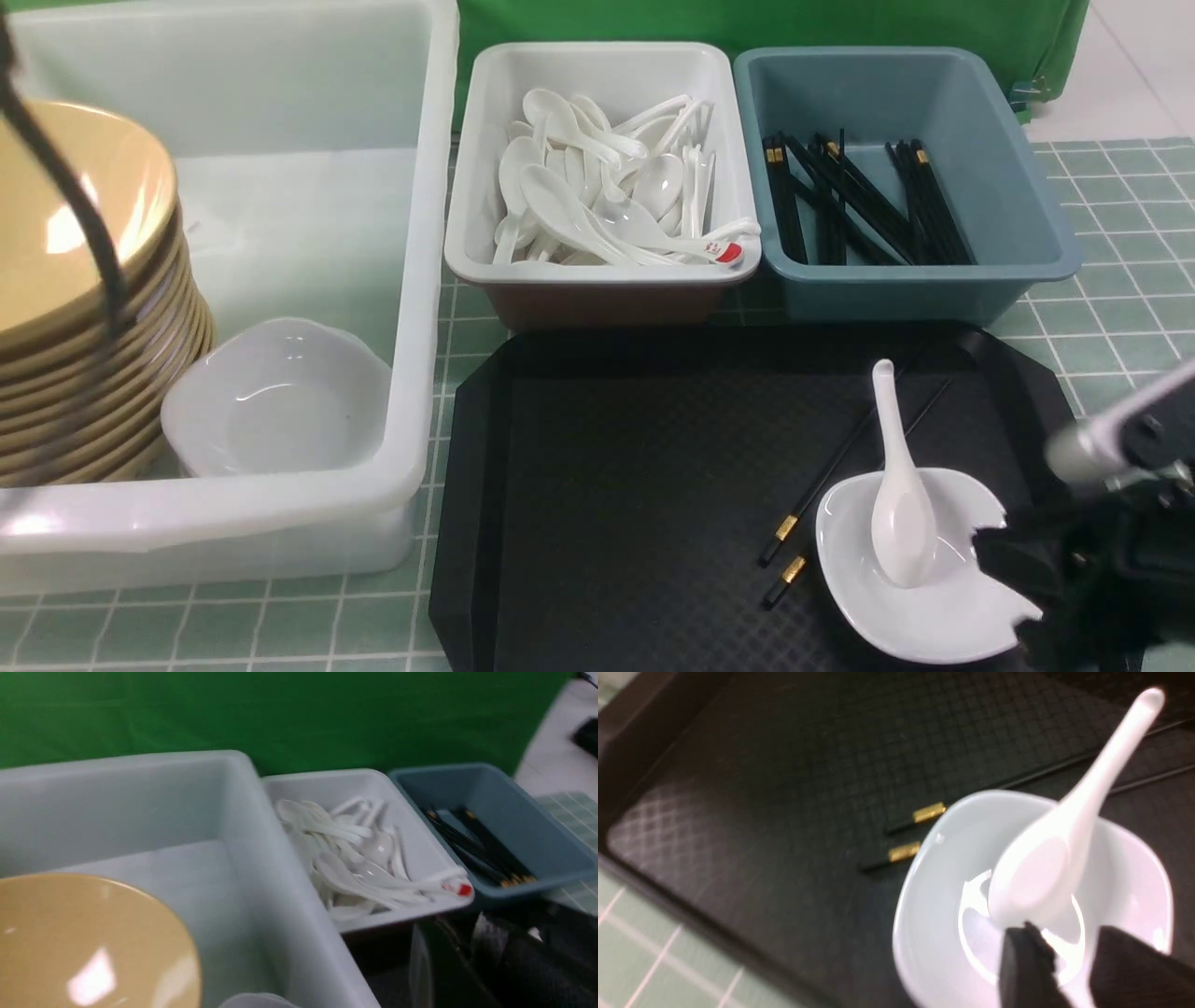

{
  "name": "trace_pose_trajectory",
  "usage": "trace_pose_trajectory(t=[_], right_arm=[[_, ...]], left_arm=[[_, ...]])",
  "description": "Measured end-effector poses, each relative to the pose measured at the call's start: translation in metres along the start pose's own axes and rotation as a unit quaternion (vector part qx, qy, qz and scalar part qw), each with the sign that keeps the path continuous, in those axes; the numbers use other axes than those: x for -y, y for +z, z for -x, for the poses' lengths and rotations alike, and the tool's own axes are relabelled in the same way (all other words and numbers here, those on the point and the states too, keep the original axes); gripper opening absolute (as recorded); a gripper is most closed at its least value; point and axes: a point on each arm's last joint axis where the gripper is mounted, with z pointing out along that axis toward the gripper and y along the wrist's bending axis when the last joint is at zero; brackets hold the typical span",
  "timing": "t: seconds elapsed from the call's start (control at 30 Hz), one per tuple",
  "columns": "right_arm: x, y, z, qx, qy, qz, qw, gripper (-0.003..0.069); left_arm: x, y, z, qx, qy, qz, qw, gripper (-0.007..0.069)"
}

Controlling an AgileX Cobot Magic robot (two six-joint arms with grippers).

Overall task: On blue table put chopsticks spoon bowls plates into blue grey white boxes.
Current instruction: 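Reach down and grasp the white spoon resting in the bowl with the right gripper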

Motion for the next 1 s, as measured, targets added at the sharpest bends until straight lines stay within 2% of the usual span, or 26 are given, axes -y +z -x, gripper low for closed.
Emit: trace_pose_trajectory(t=[0.03,0.07,0.1,0.17,0.2,0.3,0.4,0.47,0.6,0.7,0.73,0.77,0.83,1.0], right_arm=[[0.003,0.007,0.010,-0.009,0.008,-0.004,1.000,0.0311],[0.004,0.011,0.011,-0.015,0.011,-0.005,1.000,0.0316],[0.009,0.022,0.024,-0.028,0.027,-0.011,0.999,0.0355],[0.014,0.028,0.033,-0.036,0.035,-0.015,0.999,0.0377],[0.021,0.043,0.046,-0.054,0.049,-0.020,0.997,0.0400],[0.028,0.066,0.058,-0.071,0.065,-0.025,0.995,0.0412],[0.033,0.087,0.062,-0.089,0.071,-0.027,0.993,0.0413],[0.037,0.106,0.063,-0.107,0.077,-0.028,0.991,0.0413],[0.041,0.130,0.054,-0.142,0.083,-0.030,0.986,0.0410],[0.042,0.137,0.050,-0.152,0.077,-0.029,0.985,0.0374],[0.042,0.137,0.050,-0.156,0.066,-0.026,0.985,0.0310],[0.042,0.137,0.051,-0.155,0.066,-0.026,0.985,0.0301],[0.040,0.131,0.059,-0.150,0.047,-0.019,0.987,0.0195],[0.034,0.101,0.100,-0.083,0.022,-0.007,0.996,0.0191]], left_arm=[[0.006,-0.002,-0.013,-0.013,0.012,-0.012,1.000,0.0009],[0.008,-0.004,-0.015,-0.012,0.014,-0.013,1.000,0.0006],[0.010,-0.002,-0.040,-0.046,0.016,-0.013,0.999,0.0001],[0.010,-0.001,-0.059,-0.072,0.015,-0.004,0.997,0.0001],[0.007,0.001,-0.090,-0.111,0.019,0.014,0.994,0.0001],[0.003,0.002,-0.136,-0.145,0.015,0.055,0.988,0.0001],[0.000,0.002,-0.160,-0.132,0.000,0.087,0.987,0.0001],[-0.001,-0.001,-0.179,-0.091,-0.011,0.115,0.989,0.0003],[0.002,-0.012,-0.185,-0.003,-0.004,0.135,0.991,0.0003],[0.004,-0.019,-0.184,0.031,0.003,0.140,0.990,0.0003],[0.005,-0.022,-0.183,0.044,0.004,0.142,0.989,0.0003],[0.005,-0.022,-0.183,0.045,0.005,0.142,0.989,0.0003],[0.005,-0.022,-0.183,0.049,0.003,0.142,0.989,0.0003],[0.005,-0.022,-0.181,0.058,0.003,0.144,0.988,0.0003]])
